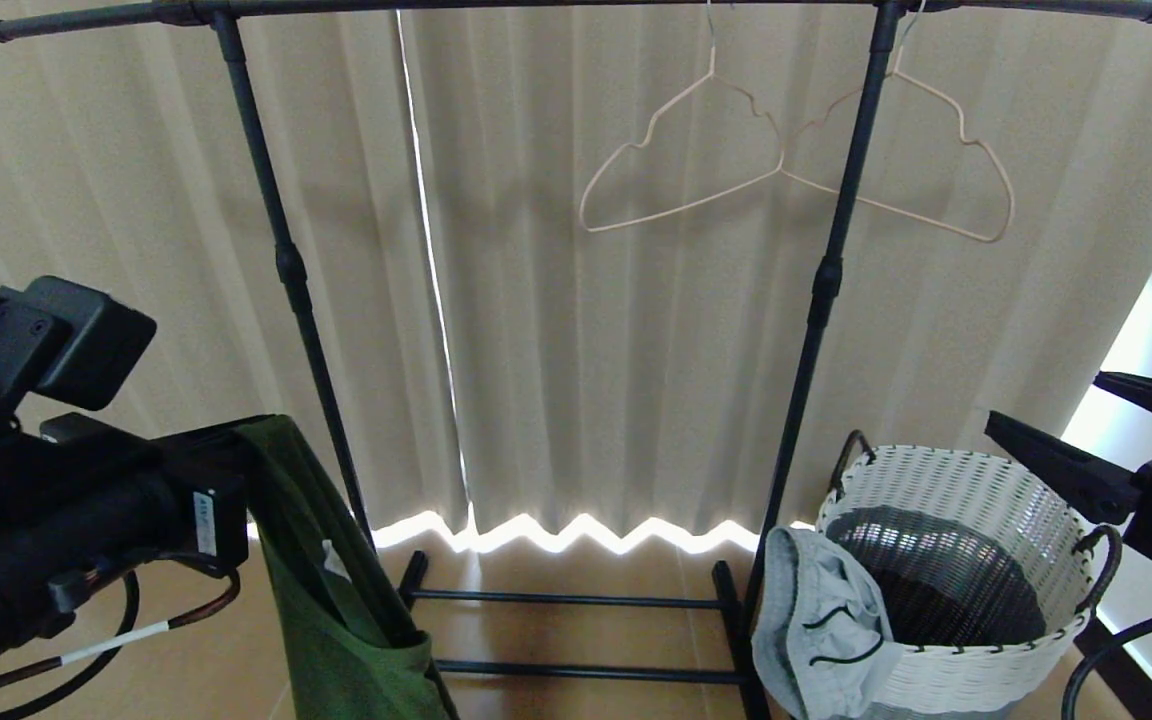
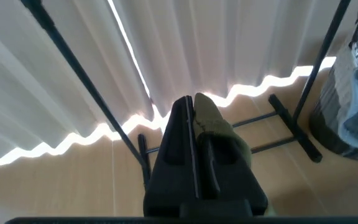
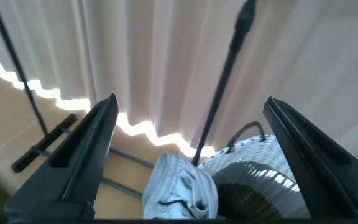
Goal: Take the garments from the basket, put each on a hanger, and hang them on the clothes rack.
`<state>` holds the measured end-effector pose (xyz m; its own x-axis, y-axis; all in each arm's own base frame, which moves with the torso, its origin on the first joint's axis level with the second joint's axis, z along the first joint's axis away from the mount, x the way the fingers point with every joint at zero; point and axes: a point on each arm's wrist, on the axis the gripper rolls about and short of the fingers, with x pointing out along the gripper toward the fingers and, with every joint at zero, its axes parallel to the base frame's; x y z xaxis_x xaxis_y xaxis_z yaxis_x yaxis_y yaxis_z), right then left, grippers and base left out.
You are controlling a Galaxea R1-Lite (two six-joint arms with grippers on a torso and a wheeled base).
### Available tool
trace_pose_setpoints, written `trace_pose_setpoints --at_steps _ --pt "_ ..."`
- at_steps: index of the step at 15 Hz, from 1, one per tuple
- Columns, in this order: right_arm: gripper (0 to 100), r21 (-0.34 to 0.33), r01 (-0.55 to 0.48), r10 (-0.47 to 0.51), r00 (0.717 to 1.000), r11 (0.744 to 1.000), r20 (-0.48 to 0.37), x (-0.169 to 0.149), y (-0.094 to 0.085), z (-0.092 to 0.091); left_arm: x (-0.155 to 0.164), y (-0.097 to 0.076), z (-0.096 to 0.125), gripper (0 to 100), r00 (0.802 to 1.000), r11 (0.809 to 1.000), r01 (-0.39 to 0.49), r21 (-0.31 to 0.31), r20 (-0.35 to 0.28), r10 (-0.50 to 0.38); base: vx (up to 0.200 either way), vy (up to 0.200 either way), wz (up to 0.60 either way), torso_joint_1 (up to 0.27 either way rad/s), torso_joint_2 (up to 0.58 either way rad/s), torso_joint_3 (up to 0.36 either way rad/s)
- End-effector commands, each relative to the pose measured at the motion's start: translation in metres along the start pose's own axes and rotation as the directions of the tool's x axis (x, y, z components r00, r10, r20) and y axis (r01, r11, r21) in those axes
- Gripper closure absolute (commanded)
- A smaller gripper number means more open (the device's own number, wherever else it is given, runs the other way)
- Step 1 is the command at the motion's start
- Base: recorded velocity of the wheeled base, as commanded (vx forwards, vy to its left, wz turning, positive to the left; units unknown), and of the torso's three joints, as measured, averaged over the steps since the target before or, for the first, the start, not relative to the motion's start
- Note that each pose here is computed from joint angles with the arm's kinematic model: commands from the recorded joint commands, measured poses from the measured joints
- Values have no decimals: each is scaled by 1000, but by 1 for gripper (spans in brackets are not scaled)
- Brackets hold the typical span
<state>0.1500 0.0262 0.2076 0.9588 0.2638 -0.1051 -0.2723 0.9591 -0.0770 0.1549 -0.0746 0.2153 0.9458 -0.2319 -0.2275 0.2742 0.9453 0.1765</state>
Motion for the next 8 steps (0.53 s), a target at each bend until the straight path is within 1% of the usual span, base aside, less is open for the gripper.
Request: trace_pose_setpoints --at_steps 1,2,3,4,5,6,7,8 --pt "0 0 5 -5 1000 1000 -8 -3 0 -9 -11 3 -1 100 1000 1000 -3 -10 23 3 0 0 0 0 0 0" --pt "0 -3 7 -7 1000 1000 18 -6 1 -11 -13 3 -5 100 1000 1000 6 -24 20 -5 0 0 0 0 0 0" --pt "0 -6 10 -10 999 1000 47 -9 1 -12 -17 5 -5 100 999 1000 -1 -31 32 2 0 0 0 0 0 0" --pt "0 -13 14 -13 997 1000 82 -7 0 -6 -21 7 -4 100 999 999 13 -30 49 -11 0 0 0 0 0 0" --pt "0 -15 17 -15 995 1000 95 -5 -1 0 -26 8 -4 100 997 999 40 -32 68 -38 0 0 0 0 0 0" --pt "0 -14 15 -14 996 1000 83 -1 -1 0 -28 8 -9 100 996 997 74 -38 60 -72 0 0 0 0 0 0" --pt "0 -13 14 -13 997 1000 74 1 -1 -2 -27 9 -12 100 995 996 82 -34 55 -80 0 0 0 0 0 0" --pt "0 -26 15 -13 998 1000 56 4 -1 -5 -25 14 -13 100 995 995 92 -38 49 -90 0 0 0 0 0 0"
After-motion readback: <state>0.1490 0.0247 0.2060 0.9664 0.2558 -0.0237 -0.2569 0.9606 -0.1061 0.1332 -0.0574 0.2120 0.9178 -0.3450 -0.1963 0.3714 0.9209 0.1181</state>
